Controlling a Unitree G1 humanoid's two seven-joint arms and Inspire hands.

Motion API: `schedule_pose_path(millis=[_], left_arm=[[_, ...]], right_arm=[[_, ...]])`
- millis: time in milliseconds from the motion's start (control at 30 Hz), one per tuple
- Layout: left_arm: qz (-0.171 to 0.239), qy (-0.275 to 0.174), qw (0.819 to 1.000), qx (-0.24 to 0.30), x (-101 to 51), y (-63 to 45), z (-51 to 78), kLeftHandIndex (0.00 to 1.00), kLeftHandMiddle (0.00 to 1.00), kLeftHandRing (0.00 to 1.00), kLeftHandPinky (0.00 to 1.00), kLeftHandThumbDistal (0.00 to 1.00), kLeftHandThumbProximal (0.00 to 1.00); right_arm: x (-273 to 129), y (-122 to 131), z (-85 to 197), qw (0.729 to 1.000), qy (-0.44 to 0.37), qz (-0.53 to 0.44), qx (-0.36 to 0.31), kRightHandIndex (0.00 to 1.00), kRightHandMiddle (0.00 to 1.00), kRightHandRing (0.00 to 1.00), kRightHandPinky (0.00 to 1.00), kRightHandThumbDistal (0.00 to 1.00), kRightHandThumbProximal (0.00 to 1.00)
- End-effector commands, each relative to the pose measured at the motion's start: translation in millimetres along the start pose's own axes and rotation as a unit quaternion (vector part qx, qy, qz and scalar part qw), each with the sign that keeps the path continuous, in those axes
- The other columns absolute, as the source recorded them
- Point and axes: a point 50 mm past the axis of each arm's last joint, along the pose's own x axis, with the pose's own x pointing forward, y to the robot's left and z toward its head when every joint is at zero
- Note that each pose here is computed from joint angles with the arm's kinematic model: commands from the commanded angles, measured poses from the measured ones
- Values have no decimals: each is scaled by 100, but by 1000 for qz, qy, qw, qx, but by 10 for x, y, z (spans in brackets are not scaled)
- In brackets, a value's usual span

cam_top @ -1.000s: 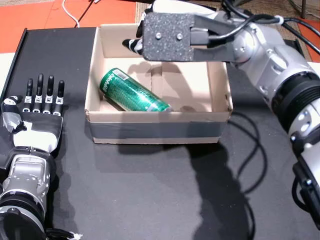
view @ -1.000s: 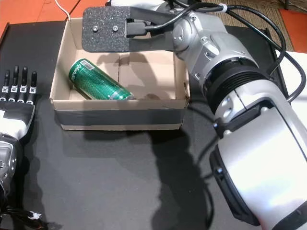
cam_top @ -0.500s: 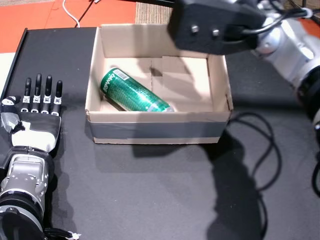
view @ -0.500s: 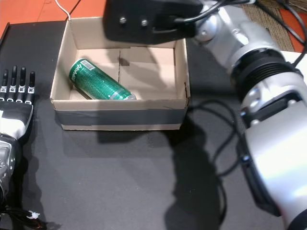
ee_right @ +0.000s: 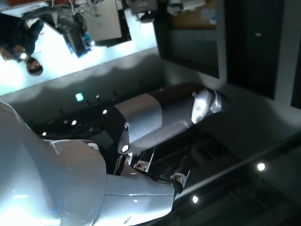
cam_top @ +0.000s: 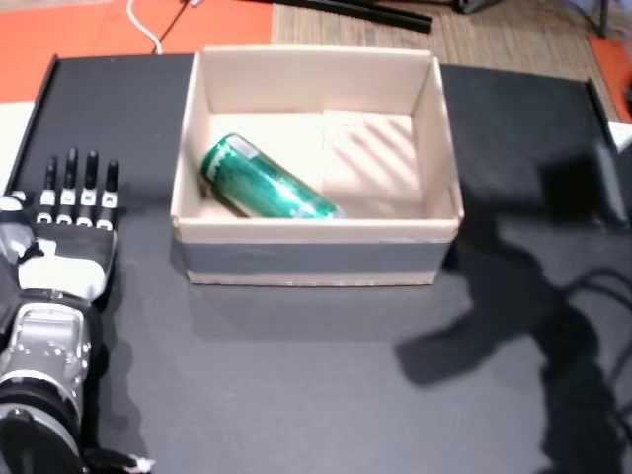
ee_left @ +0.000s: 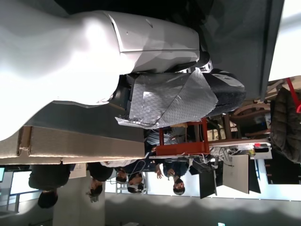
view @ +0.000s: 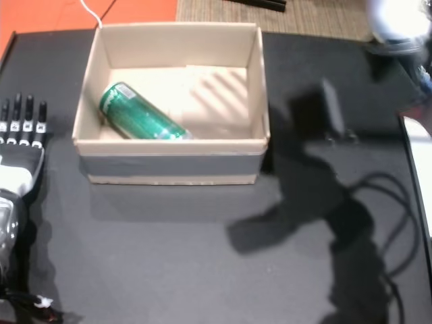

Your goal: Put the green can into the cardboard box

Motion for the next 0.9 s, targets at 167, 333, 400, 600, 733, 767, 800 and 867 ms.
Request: schedule_pose_path(millis=[167,333,400,600,733,767,800,867], left_arm=[[13,1,1000,6,-25,89,32,56,58,68,82,0,100],[8,-1,1000,5,-25,90,63,59,59,68,83,0,100],[7,0,1000,6,-26,95,75,57,58,68,82,0,100],[5,-2,1000,10,-29,105,109,52,55,68,83,0,100],[4,-3,1000,5,-26,100,126,54,55,69,83,0,100],[5,-3,1000,4,-24,97,132,54,55,69,82,0,100],[4,-3,1000,5,-23,96,139,54,56,68,82,0,100],[4,-5,1000,7,-23,96,153,53,56,68,81,0,100]], right_arm=[[-689,-412,103,995,60,6,79,75,82,87,88,94,59],[-1103,-479,214,984,116,50,124,75,82,89,89,86,56],[-1232,-472,271,977,141,72,142,76,82,89,89,92,58],[-1569,-422,417,959,206,110,159,75,83,91,92,87,62],[-1757,-414,502,948,246,108,171,74,83,93,94,85,58],[-1789,-402,522,946,253,103,174,73,83,93,94,85,58],[-1811,-387,537,944,260,97,177,73,83,93,94,87,60],[-1843,-334,547,942,274,80,178,71,81,91,93,92,67]])
